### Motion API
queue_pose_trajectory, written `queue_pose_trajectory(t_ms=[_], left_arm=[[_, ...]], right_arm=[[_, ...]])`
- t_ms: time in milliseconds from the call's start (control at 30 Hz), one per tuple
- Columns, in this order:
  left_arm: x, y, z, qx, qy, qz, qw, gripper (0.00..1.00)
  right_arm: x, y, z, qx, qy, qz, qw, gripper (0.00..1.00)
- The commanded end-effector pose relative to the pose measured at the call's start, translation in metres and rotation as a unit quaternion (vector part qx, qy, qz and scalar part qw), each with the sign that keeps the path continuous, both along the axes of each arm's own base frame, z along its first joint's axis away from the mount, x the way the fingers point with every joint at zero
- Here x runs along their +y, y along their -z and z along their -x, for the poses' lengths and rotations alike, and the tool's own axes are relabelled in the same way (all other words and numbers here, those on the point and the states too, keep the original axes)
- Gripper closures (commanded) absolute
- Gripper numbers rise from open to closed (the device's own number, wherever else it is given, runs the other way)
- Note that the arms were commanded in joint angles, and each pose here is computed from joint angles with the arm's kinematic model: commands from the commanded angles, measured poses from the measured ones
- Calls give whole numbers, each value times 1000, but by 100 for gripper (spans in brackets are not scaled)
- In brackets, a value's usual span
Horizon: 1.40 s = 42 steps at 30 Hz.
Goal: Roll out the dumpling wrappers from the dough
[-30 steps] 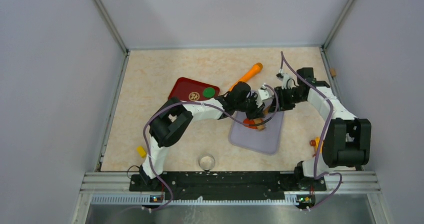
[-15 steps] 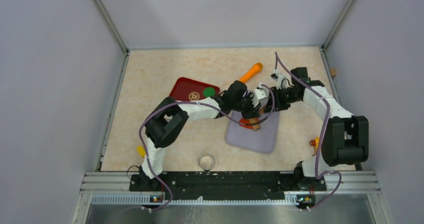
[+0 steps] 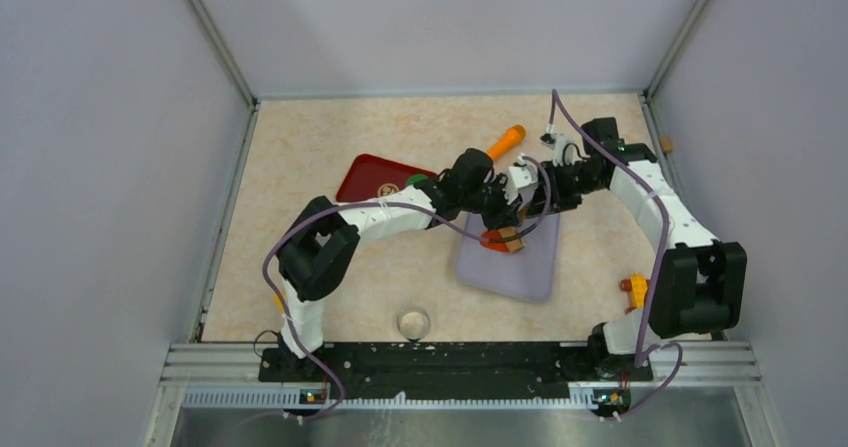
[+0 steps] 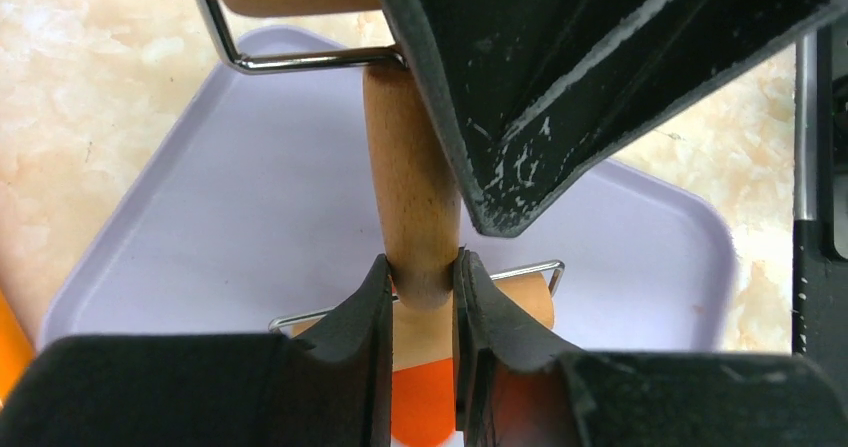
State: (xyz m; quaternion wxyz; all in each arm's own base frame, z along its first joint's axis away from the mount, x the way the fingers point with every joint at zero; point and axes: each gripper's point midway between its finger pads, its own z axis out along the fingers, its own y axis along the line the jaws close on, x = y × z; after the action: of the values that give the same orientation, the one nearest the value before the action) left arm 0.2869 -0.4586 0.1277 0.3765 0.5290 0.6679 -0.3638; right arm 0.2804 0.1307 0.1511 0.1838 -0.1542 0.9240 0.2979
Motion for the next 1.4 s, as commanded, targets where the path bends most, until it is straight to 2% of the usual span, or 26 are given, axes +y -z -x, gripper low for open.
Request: queue_pose_trajectory(t_ms=[0, 133, 267, 467, 833, 1033, 1367], left_arm=[[9, -11, 16, 1, 21, 9, 1000, 100], [17, 9, 24, 13, 24, -2, 1000, 100], [19, 8, 23, 18, 18, -5, 1000, 100], [23, 21, 17, 5, 8, -24, 1000, 100], [6, 84, 3, 13, 1, -43, 999, 100], [-11, 94, 5, 12, 7, -35, 999, 100], [-52, 70, 3, -9, 30, 12, 999, 100]], right_arm=[[1, -2, 5, -15, -5, -6, 1000, 100], [2, -3, 2, -20, -5, -7, 1000, 100], [3, -13, -1, -29, -7, -6, 1000, 100], [2, 9, 4, -12, -4, 4, 1000, 100], [-27, 59, -7, 1, 28, 122, 992, 100], [-33, 66, -2, 8, 35, 138, 990, 100], [-58, 55, -8, -5, 72, 169, 983, 100]])
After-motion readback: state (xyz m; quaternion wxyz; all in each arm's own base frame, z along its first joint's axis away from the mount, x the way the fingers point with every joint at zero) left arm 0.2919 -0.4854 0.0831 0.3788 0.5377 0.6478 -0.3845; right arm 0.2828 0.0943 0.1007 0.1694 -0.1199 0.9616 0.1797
